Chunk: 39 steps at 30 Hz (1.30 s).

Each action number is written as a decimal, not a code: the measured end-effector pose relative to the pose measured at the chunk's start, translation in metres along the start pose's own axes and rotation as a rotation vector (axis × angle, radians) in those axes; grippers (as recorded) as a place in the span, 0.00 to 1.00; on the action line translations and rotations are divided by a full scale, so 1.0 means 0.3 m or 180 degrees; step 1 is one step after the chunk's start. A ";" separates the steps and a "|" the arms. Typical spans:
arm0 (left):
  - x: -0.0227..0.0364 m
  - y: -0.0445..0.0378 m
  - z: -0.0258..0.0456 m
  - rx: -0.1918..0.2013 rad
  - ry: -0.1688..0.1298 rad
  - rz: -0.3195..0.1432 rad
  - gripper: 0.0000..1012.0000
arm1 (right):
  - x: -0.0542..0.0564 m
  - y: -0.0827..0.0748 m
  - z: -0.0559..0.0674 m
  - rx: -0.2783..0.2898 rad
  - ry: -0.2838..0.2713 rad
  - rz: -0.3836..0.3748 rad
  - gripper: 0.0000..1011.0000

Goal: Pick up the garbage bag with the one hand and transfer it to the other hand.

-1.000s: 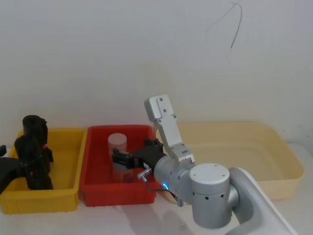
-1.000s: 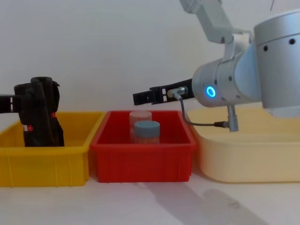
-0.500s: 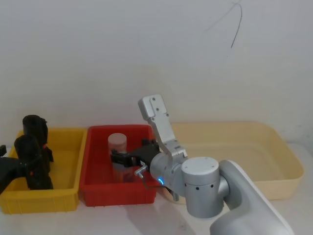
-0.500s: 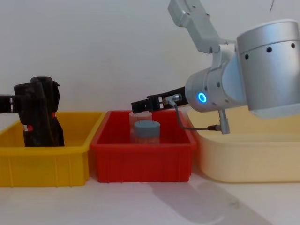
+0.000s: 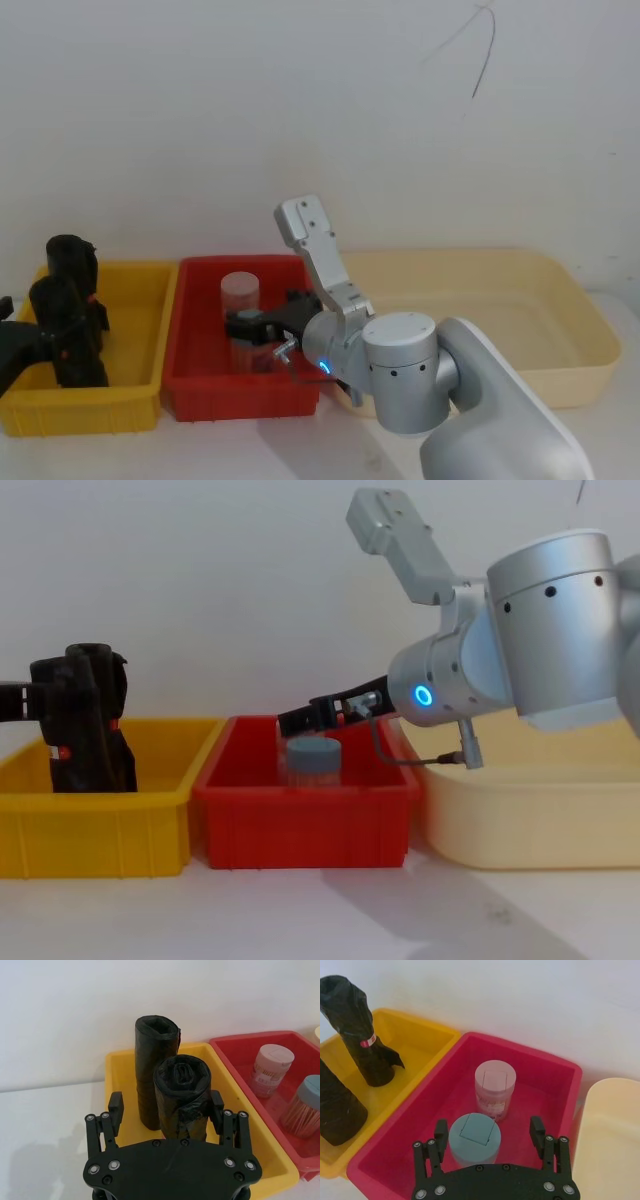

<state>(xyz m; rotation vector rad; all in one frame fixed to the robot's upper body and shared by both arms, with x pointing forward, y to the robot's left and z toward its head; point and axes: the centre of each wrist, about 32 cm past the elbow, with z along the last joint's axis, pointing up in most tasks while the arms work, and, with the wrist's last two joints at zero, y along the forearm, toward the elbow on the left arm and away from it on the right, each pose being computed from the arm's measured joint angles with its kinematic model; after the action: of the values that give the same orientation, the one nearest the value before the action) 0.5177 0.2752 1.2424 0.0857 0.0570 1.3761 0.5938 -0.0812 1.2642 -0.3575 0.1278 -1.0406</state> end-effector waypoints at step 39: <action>0.000 0.000 0.000 0.0000 0.0000 0.0000 0.99 | -0.016 0.039 -0.014 -0.0260 -0.0002 0.0054 0.99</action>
<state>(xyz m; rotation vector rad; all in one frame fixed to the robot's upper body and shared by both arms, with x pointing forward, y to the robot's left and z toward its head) 0.5177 0.2752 1.2424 0.0857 0.0570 1.3762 0.5998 -0.0727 1.2559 -0.4301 0.1728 -1.0204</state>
